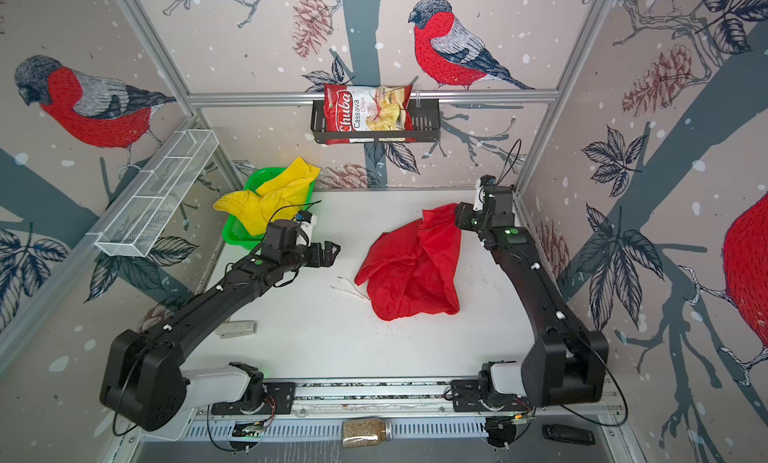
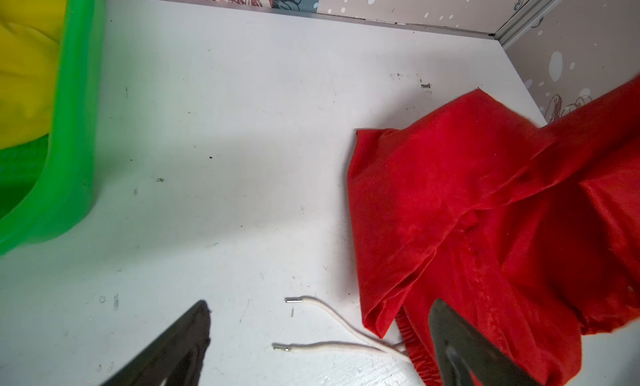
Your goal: Fold and stack the shorts
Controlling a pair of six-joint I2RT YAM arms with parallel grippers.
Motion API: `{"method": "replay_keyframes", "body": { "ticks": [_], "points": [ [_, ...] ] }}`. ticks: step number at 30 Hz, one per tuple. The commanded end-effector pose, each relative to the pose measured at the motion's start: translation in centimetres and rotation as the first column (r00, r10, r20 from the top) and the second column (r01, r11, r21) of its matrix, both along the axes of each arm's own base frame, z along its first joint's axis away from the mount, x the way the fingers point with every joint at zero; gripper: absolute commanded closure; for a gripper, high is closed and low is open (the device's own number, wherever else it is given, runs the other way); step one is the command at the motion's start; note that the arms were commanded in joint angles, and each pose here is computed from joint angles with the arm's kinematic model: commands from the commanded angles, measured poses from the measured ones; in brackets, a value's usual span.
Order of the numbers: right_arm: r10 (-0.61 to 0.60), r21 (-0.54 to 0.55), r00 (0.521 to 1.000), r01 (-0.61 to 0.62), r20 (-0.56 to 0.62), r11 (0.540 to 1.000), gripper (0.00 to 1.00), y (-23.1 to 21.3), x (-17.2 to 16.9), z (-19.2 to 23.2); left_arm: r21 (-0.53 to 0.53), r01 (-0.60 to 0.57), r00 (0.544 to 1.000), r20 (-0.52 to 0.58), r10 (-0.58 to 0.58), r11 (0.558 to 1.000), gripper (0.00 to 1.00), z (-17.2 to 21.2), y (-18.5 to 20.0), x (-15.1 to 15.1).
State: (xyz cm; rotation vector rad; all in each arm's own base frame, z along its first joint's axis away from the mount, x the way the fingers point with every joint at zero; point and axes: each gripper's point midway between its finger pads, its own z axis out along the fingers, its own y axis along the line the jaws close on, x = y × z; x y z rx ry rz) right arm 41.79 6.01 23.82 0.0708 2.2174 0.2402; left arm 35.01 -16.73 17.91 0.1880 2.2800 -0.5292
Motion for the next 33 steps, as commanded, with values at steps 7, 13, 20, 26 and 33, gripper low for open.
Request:
{"method": "replay_keyframes", "body": {
  "ticks": [7, 13, 20, 26, 33],
  "points": [
    [-0.063, -0.277, 0.998, 0.055, -0.02, 0.959, 0.23, 0.1, -2.1, 0.5, 0.037, -0.085, 0.996, -0.038, 0.086, 0.996, 0.03, -1.3, 1.5, -0.2],
    [0.208, -0.175, 0.974, -0.221, -0.09, 0.959, 0.23, 11.6, -8.2, -0.8, 0.043, -0.17, 0.981, -0.088, 0.173, 0.985, 0.03, -3.3, 2.7, -0.7],
    [0.406, -0.043, 0.879, -0.429, -0.251, 0.902, 0.17, 23.1, -14.8, -6.8, -0.024, -0.214, 0.973, -0.095, 0.211, 0.977, 0.03, -3.9, 2.8, -1.3],
    [0.436, -0.111, 0.805, -0.515, -0.402, 0.85, 0.01, 25.7, -16.0, -12.4, -0.042, -0.217, 0.972, -0.097, 0.212, 0.975, 0.03, -3.8, 2.9, -1.8],
    [0.409, -0.161, 0.769, -0.542, -0.492, 0.825, 0.0, 25.6, -16.6, -17.3, -0.052, -0.235, 0.969, -0.084, 0.231, 0.97, 0.03, -3.7, 3.3, -2.3]
  ]
}}
